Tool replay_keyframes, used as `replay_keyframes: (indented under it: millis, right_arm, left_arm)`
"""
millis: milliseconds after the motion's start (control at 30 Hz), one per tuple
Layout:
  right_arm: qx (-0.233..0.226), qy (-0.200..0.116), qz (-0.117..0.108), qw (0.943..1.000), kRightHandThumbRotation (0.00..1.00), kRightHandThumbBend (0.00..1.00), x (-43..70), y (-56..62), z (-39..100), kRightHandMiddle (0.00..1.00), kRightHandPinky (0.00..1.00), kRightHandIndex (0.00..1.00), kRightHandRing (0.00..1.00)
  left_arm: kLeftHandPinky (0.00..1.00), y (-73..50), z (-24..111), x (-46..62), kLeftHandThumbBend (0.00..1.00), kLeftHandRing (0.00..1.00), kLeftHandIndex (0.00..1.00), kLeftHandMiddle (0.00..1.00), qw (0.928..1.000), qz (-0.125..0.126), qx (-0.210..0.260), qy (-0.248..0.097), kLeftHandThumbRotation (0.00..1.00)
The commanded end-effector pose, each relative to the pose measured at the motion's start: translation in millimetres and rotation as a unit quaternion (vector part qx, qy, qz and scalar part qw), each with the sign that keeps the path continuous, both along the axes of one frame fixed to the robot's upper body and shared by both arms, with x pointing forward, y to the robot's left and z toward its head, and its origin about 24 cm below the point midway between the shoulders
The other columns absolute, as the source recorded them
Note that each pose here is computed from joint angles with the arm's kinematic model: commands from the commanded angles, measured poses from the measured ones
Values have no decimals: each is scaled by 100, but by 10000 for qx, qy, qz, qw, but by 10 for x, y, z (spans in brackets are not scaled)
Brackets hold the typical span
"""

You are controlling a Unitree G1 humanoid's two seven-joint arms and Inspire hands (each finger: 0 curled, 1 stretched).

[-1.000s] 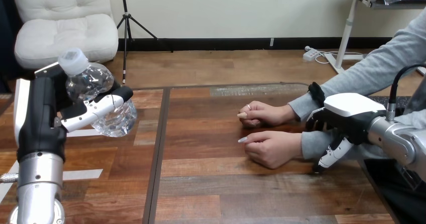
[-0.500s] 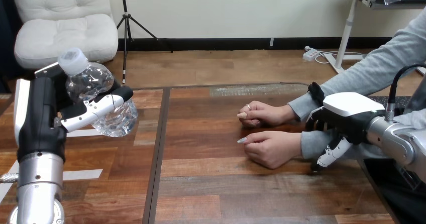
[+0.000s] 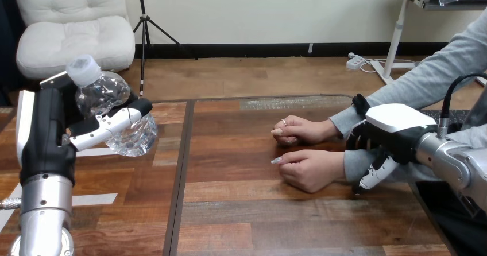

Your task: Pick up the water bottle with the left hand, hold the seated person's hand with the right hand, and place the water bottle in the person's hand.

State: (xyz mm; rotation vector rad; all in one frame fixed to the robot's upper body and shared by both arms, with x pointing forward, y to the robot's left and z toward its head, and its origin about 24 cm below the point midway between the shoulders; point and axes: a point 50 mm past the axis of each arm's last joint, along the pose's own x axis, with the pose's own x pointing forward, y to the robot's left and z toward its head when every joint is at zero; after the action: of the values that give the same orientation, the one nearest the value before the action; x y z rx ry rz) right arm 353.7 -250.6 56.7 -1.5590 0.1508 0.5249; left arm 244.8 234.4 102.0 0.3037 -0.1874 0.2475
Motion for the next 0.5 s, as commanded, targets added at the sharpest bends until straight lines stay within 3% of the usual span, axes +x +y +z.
replay_keyframes:
  millis: [0, 467]
  right_arm:
    - [202, -582, 245, 9978, 33, 97, 159, 181, 243, 67, 59, 67, 64]
    - [-24, -770, 380, 9963, 39, 100, 163, 237, 205, 59, 53, 61, 56]
  left_arm:
    - [28, -49, 272, 31, 72, 34, 40, 39, 9975, -147, 92, -681, 0]
    - [28, -55, 272, 33, 71, 34, 40, 39, 9978, -131, 69, -653, 0]
